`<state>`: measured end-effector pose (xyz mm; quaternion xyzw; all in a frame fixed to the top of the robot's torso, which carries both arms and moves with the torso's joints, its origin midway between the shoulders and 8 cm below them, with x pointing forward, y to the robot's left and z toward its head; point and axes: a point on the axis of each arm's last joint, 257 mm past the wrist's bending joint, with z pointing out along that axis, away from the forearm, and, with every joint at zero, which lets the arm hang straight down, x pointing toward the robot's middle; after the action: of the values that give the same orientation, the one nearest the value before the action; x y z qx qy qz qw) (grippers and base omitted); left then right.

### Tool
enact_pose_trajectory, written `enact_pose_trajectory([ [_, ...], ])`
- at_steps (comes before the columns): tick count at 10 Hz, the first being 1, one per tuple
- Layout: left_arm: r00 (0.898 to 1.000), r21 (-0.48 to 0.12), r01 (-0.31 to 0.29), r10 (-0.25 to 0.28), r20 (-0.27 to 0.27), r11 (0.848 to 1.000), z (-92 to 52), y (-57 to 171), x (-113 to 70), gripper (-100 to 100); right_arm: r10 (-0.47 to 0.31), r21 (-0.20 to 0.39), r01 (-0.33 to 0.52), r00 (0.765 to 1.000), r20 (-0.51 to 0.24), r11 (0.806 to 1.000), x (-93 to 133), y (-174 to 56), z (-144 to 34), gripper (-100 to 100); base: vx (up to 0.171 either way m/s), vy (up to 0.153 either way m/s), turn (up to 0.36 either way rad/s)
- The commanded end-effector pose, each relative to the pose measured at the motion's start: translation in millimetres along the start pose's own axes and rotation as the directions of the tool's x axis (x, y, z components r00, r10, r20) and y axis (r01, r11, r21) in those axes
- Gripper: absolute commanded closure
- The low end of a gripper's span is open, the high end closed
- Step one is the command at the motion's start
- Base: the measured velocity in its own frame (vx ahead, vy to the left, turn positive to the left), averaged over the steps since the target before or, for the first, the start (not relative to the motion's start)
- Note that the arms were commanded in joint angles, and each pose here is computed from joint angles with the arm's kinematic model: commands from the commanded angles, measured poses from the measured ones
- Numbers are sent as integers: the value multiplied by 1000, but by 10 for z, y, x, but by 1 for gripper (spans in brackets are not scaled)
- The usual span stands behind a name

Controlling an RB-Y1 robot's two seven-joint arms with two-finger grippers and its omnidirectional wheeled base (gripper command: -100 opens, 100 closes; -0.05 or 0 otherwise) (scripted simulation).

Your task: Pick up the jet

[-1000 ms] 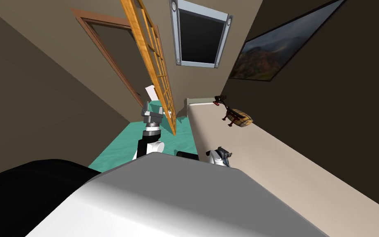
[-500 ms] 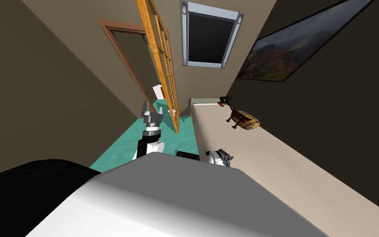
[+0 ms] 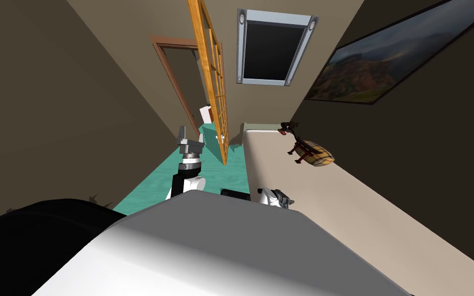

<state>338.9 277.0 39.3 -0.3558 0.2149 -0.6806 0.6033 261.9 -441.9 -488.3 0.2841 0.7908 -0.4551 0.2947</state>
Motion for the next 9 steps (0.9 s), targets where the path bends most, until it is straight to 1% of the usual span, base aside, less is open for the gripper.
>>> enact_pose_trajectory([
  [1, 1000, 0, 0, 0, 0, 1000, 0, 0, 0, 0, 0, 0, 0, 1000, 0, 1000, 0, 0, 0, -100, 0, 0, 0],
  [2, 1000, 0, 0, 0, 0, 1000, 0, 0, 0, 0, 1, 3, -1, 1000, -3, 1000, 8, -7, 0, 100, 0, 0, 0],
  [6, 1000, 0, 0, 0, 0, 1000, 0, 0, 0, 0, 0, 3, 0, 1000, -3, 1000, 10, -9, 1, 100, 0, 0, -3],
  [7, 1000, 0, 0, 0, 0, 1000, 0, 0, 0, 0, -1, 3, 1, 1000, -3, 1000, 10, -9, 1, 0, 0, 0, 0],
  [8, 1000, 0, 0, 0, 0, 1000, 0, 0, 0, 0, 38, -23, -38, 999, 1, 999, -7, 47, 13, 100, 124, 47, -312],
  [9, 1000, 0, 0, 0, 0, 1000, -1, 0, -1, 0, 32, -46, -31, 999, 25, 998, -71, 102, 13, 100, 144, 68, -435],
])
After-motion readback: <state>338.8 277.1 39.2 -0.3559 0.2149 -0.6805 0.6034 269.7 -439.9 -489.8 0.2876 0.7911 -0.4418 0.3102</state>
